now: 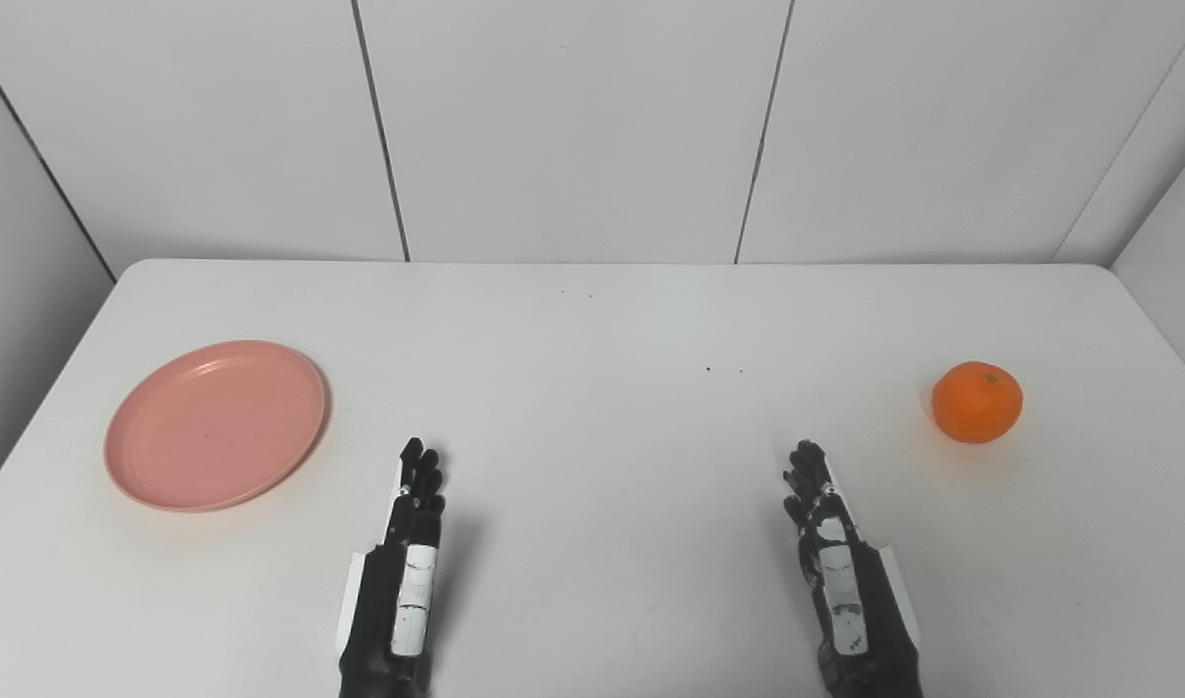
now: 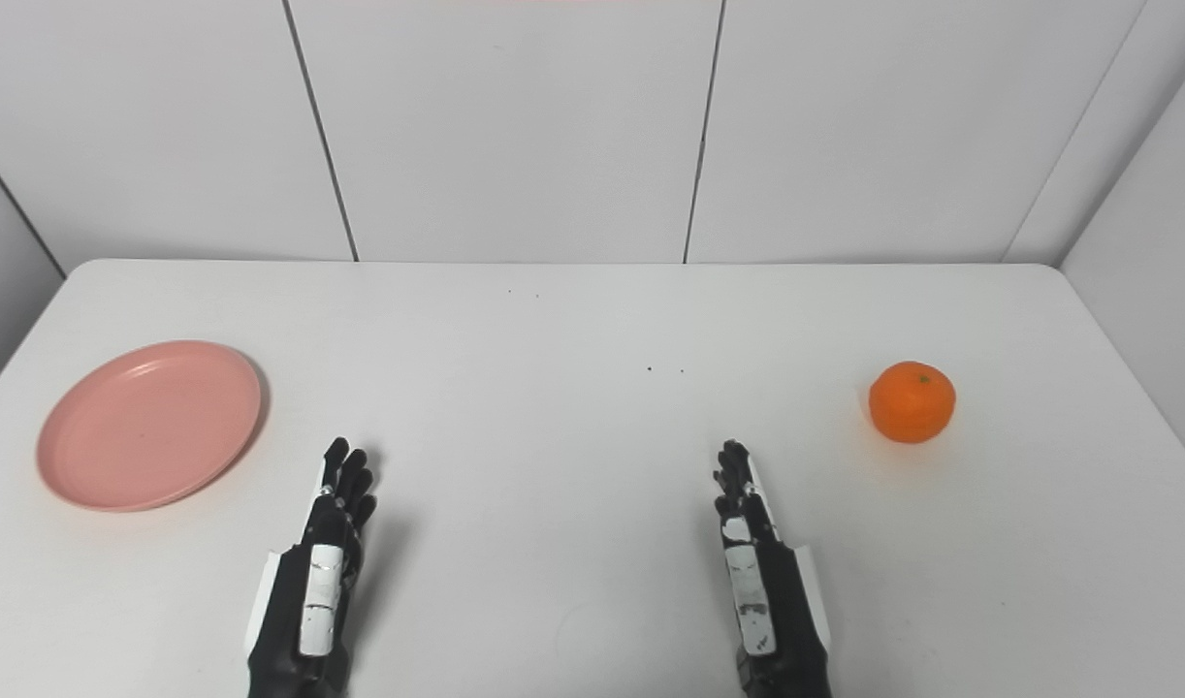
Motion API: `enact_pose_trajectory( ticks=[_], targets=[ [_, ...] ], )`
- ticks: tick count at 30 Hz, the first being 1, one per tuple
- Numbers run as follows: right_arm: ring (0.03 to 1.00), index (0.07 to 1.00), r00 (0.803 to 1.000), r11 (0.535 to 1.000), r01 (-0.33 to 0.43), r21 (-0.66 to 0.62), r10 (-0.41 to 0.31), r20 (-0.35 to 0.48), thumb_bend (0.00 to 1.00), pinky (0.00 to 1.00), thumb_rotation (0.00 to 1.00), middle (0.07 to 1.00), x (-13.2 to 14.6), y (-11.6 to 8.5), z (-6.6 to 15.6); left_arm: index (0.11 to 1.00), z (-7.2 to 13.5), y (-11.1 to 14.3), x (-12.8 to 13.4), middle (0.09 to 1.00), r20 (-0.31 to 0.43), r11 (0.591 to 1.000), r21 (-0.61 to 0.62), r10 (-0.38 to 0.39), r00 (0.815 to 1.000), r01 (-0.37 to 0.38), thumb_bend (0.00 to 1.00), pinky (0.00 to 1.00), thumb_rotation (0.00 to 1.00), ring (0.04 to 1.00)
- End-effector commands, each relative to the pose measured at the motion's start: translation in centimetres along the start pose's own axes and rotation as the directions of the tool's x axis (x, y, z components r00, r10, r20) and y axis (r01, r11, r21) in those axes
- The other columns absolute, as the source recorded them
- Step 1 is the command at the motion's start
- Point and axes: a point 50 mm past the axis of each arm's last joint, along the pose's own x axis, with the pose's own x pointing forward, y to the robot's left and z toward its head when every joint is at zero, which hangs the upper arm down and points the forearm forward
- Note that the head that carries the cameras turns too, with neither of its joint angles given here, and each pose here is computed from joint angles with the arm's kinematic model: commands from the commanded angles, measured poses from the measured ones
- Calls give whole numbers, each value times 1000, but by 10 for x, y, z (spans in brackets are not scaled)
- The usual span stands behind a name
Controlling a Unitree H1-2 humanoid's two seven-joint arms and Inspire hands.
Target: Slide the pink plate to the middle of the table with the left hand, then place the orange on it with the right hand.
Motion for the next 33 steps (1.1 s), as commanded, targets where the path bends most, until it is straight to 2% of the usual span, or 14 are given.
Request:
enact_pose_trajectory(
  ticks=[1,26,33],
  targets=[
    [996,968,999,1000,1,10,0,-49,869,1000,1000,979,-17,2,-8,1000,-21,17,-37,1000,-141,999,44,-1,990,7,828,1000,989,1000],
    [990,964,999,1000,7,22,-6,-46,872,1000,1000,974,-17,3,-5,1000,-21,18,-38,1000,-143,999,52,-2,990,10,836,1000,998,1000],
    [999,972,999,1000,0,22,1,-45,870,1000,1000,986,-20,-8,-6,1000,-24,8,-40,1000,-147,998,61,2,989,7,829,1000,994,1000]
  ],
)
